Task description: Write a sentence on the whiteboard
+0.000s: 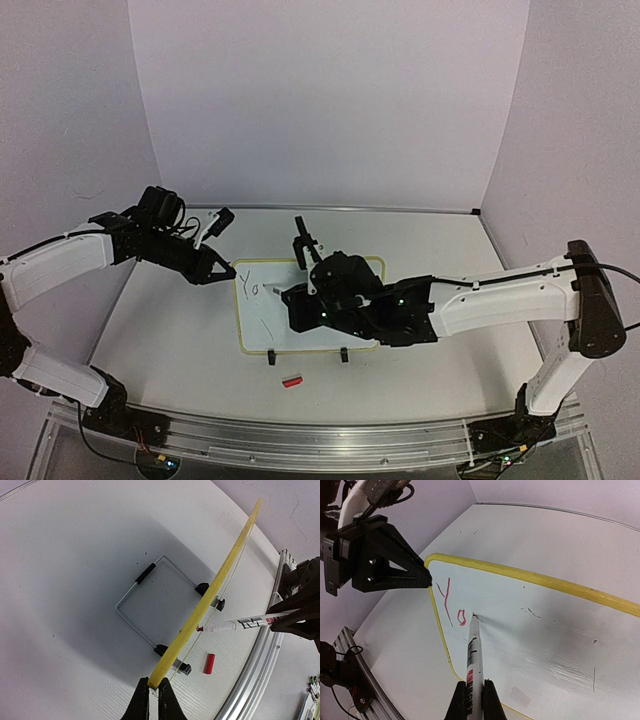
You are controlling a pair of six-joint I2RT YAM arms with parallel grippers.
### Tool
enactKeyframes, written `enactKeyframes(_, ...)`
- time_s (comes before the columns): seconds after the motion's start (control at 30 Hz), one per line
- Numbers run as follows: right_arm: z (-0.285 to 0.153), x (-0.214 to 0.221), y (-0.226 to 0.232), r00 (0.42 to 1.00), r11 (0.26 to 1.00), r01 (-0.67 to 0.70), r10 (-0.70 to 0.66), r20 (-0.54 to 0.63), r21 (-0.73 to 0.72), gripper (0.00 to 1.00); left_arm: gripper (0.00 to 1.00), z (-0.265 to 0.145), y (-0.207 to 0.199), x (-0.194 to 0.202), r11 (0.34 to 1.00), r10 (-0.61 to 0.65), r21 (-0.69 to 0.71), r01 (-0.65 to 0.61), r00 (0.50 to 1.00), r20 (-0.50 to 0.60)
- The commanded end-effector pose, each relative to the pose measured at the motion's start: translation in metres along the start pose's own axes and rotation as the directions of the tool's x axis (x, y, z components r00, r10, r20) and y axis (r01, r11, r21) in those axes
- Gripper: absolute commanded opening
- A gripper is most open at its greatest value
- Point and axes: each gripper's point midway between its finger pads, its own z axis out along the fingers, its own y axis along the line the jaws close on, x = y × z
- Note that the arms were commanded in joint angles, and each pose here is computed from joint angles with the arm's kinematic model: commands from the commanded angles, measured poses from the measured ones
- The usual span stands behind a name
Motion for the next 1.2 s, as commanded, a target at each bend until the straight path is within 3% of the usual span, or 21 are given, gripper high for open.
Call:
enactKeyframes(0.0,0.001,-0.004,-0.003,1.000,1.000,-0.011,0.011,0.000,0.027,0.00,0.00,-0.004,-0.001,0.001,1.000,0.010,-0.020,-0.011,1.000,-0.012)
enactKeyframes(0.33,0.002,0.010,-0.010,0.999,0.999,-0.018,0.019,-0.042,0.042,0.00,0.00,-0.004,-0.001,0.001,1.000,0.010,-0.020,-0.011,1.000,-0.012)
enactKeyframes(1.17,-0.016,-0.034,-0.004,0.998,0.999,-0.005,0.002,0.066,0.051,0.00,0.00,-0.004,-0.002,0.000,1.000,0.012,-0.019,-0.012,1.000,-0.013)
